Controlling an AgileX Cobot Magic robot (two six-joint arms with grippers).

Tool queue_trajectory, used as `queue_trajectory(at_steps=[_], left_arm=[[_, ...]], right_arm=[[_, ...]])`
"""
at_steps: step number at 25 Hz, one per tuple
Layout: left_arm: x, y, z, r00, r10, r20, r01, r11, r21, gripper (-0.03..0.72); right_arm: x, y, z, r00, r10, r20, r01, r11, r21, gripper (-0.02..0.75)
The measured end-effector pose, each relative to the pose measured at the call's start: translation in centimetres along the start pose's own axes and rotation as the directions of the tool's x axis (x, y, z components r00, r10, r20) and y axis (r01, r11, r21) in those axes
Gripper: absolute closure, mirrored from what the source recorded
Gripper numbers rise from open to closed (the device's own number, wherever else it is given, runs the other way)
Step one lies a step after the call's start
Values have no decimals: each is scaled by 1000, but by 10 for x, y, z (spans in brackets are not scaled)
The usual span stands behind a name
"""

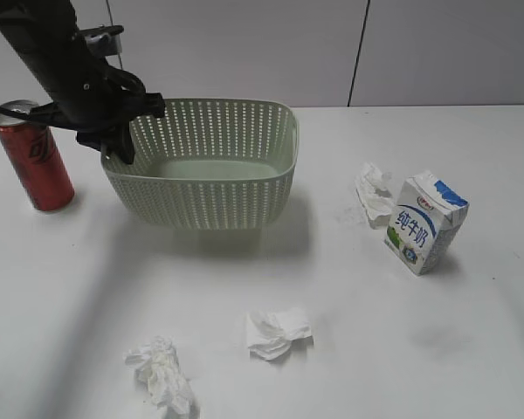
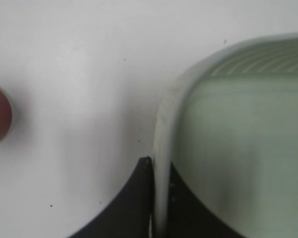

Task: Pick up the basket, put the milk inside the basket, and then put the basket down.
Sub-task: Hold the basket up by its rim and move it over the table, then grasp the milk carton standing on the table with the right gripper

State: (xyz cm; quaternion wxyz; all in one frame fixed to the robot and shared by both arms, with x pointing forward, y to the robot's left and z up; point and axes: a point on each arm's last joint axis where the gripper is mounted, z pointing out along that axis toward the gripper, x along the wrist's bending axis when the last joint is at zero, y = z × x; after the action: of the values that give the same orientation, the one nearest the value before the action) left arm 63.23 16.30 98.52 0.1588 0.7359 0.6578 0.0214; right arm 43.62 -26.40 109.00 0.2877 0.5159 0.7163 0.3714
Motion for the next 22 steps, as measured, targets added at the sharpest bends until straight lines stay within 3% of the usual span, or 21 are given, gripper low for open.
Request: queue_trajectory(at_steps=[7,17,20,22], left_arm=[[0,0,0,1000,0,0,0,1000,0,688],[0,0,0,1000,0,0,0,1000,0,688],[0,0,0,1000,1,-1,-1,1000,0,688],[0,0,0,1000,1,-1,-1,1000,1,688]], right_arm=[[-16,1,83,1000,-5,1,5,981,192,87],[-30,-27,177,999,17,31,-26,951,308,147],[-32,-34,197,999,29,30,-38,941,337,253],[-32,-36,206,999,35,29,-43,937,347,407]])
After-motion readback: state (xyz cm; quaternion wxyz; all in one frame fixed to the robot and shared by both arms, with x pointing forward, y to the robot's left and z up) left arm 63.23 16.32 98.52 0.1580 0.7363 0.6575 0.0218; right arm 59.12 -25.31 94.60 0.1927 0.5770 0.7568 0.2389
